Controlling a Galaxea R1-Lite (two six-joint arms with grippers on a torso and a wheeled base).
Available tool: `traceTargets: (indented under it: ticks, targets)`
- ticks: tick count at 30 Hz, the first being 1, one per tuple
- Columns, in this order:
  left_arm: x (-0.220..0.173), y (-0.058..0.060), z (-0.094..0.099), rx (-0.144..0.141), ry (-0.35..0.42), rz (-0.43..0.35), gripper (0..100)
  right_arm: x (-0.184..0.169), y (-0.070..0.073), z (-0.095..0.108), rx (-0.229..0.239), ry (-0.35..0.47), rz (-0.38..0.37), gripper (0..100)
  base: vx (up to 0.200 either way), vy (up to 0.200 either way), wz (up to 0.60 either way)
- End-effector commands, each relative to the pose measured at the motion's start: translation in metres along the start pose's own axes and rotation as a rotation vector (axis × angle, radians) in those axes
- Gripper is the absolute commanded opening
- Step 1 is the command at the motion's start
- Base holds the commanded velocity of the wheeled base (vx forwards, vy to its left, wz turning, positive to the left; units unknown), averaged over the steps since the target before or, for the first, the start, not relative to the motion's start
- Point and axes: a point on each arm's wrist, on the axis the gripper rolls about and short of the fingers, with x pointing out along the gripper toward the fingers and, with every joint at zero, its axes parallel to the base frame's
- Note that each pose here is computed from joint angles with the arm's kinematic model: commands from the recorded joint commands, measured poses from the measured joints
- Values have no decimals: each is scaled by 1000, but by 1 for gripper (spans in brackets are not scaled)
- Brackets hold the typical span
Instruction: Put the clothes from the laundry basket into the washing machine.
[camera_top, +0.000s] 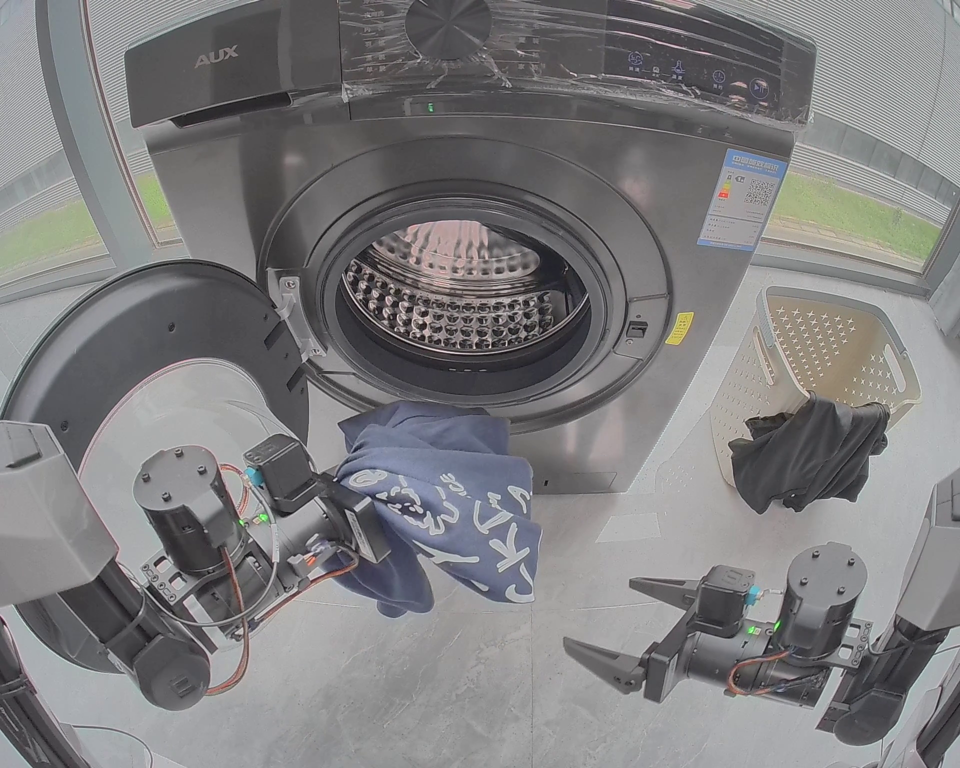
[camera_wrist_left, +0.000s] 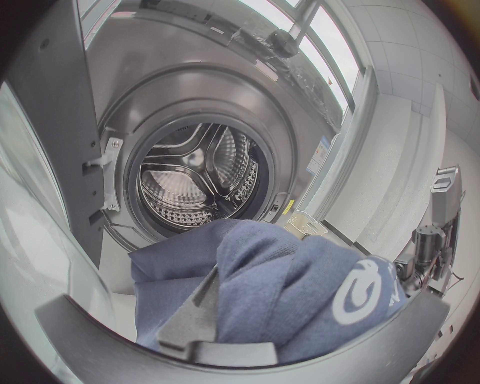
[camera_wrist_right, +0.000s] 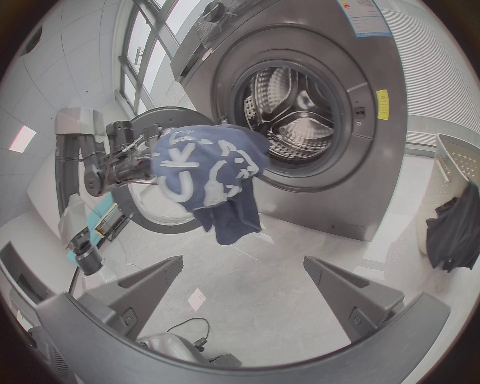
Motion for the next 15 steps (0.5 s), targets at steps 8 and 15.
traceTargets:
  ticks: [8,15]
  targets:
    - [-20,-2,-10,51,68,2,0,7,-38,14,39,-78,-172,100,0,0,0]
    - [-20,-5,-14,53,86,-15,0,11,-36,19,36,-102,-166,100,0,0,0]
